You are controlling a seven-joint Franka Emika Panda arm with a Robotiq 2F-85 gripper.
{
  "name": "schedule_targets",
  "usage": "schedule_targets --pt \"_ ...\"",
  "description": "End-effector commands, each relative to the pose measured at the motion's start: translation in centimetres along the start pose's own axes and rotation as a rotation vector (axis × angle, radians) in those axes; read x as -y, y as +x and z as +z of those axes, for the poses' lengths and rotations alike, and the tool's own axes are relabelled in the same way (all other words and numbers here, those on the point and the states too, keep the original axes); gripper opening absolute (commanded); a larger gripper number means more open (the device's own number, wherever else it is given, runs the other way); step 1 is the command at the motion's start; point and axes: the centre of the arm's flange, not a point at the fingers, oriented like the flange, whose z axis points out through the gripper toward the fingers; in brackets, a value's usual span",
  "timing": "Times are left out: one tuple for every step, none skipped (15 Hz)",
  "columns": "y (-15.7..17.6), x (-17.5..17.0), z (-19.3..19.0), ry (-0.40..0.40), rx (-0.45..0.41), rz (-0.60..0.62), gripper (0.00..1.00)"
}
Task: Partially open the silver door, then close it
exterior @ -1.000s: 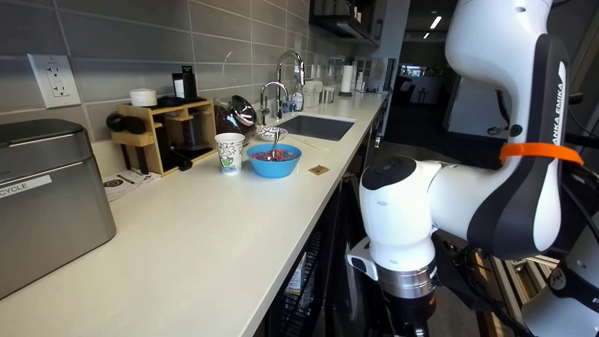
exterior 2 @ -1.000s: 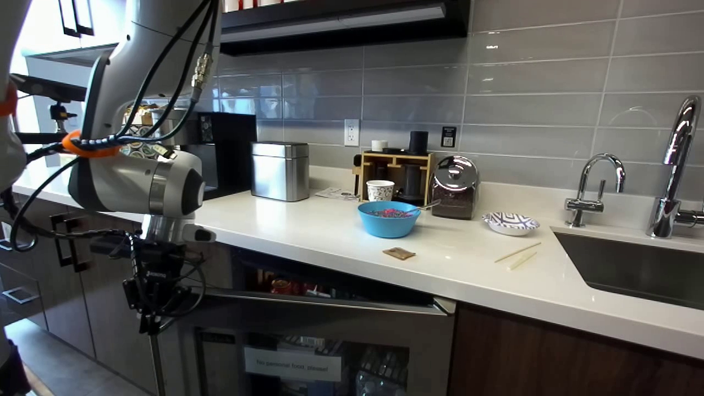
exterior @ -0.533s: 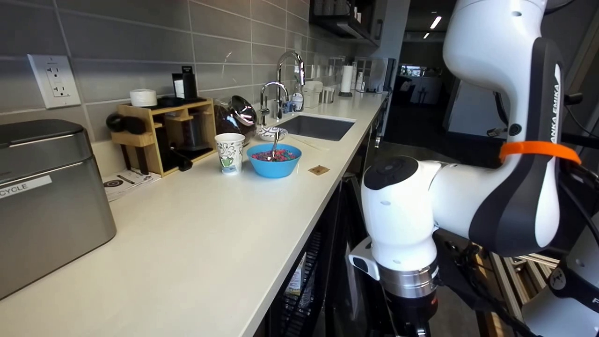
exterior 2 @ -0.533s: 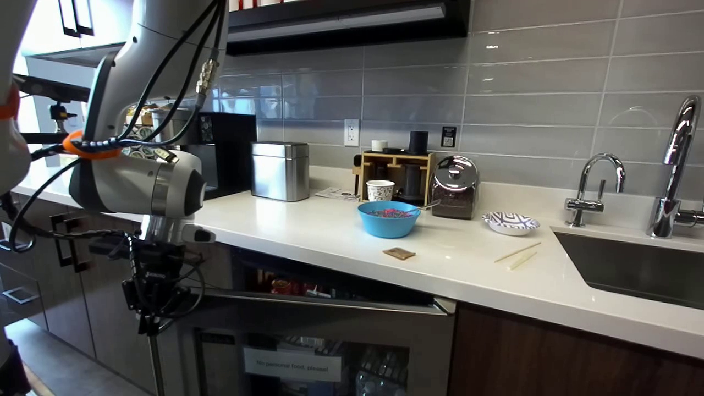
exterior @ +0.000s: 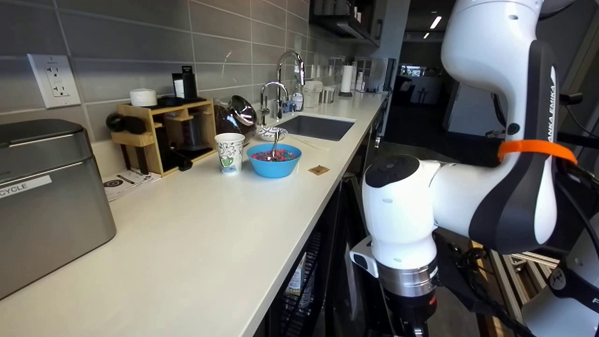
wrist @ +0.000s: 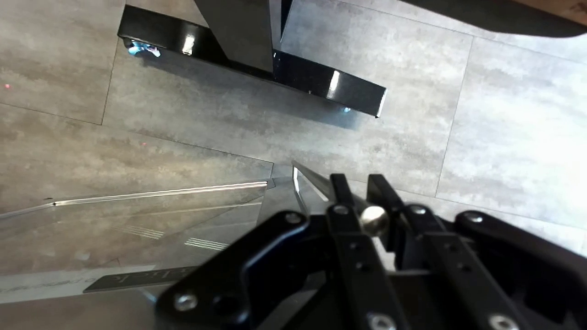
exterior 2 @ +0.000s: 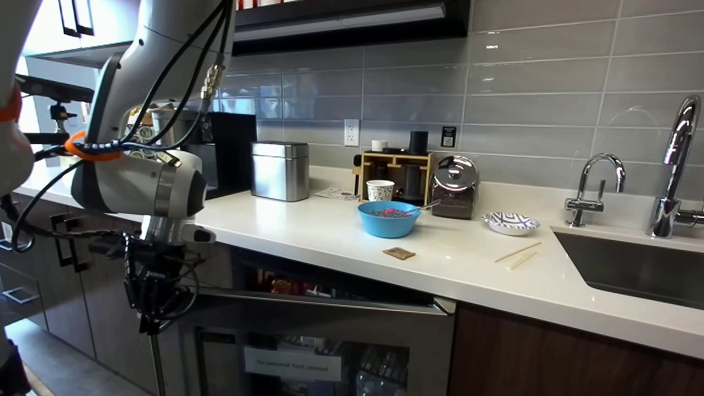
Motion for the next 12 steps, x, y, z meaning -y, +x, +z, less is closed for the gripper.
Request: schedule_targets --pt "-1.6 -1.7 0.1 0.021 -0.05 0.125 0.03" --pt "-1.3 -1.7 0.1 0.026 -0.061 0.156 0.03" --pt "-0.7 -1.8 0.1 0.022 -0.089 0.181 0.03" --pt "-0.3 -1.7 0.0 0.027 -0.108 0.207 0.03" --pt "0.1 -1.6 -0.2 0.032 -0.133 0.228 0.03" --pt "0.4 -1.5 -0.3 0.034 -0.154 0.245 0.03" --pt "0.8 -1.3 -0.4 0.032 -0.179 0.26 0.03" --pt "1.1 -1.1 -0.6 0.03 -0.205 0.277 0.03" --pt "1.5 -0.9 -0.7 0.019 -0.23 0.292 0.03" --pt "1.9 -0.8 -0.8 0.011 -0.245 0.307 0.03" --pt "2.3 -0.6 -0.8 0.016 -0.263 0.334 0.03" --pt "2.8 -0.5 -0.9 0.018 -0.282 0.363 0.03"
